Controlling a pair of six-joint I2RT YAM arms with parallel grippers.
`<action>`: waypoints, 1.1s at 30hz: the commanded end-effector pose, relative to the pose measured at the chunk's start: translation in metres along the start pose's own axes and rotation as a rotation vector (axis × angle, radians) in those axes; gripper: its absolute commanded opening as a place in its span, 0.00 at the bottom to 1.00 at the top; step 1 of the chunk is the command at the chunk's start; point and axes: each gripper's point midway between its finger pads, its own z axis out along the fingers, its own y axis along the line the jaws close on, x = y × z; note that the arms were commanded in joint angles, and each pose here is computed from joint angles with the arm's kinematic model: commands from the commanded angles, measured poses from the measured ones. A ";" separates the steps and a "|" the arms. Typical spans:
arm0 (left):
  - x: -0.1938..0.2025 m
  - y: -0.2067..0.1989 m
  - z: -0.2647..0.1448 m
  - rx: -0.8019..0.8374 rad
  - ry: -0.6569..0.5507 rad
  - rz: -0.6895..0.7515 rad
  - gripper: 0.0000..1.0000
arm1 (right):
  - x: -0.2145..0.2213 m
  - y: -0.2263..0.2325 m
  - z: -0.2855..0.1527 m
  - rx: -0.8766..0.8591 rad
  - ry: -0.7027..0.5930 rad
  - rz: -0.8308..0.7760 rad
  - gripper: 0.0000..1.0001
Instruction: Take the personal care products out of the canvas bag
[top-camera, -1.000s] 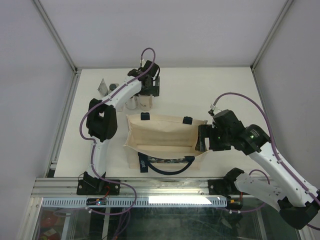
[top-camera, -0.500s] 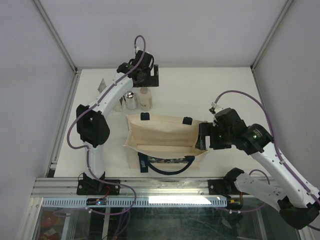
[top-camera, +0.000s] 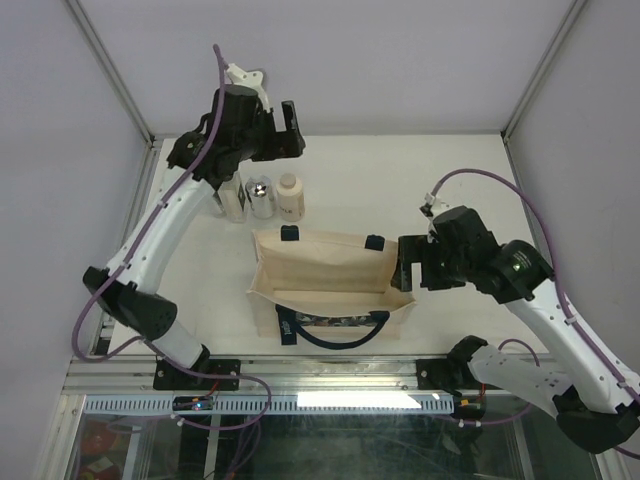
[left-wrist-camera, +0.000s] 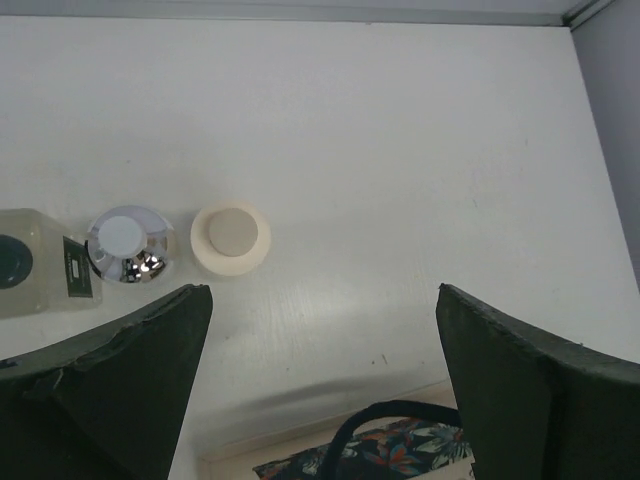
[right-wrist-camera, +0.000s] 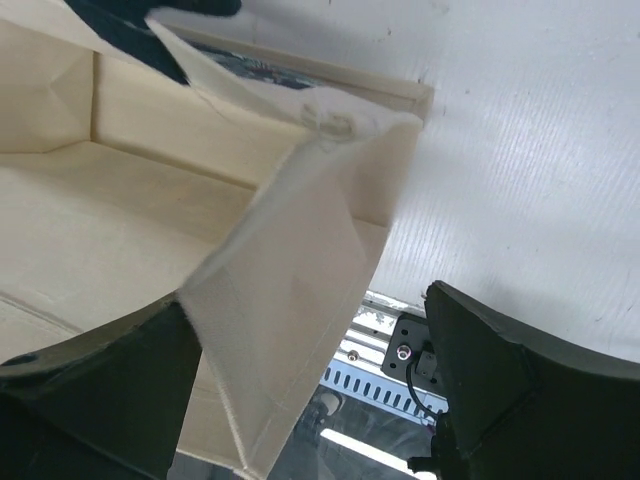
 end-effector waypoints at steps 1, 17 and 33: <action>-0.031 -0.015 -0.060 0.106 -0.155 -0.010 0.99 | -0.040 0.012 -0.023 -0.022 -0.129 -0.049 0.93; -0.103 -0.005 -0.227 0.145 -0.562 -0.014 0.99 | -0.145 0.035 -0.129 -0.013 -0.491 -0.081 0.99; -0.137 0.026 -0.319 0.027 -0.796 -0.016 0.99 | -0.202 0.031 -0.214 0.044 -0.785 -0.065 1.00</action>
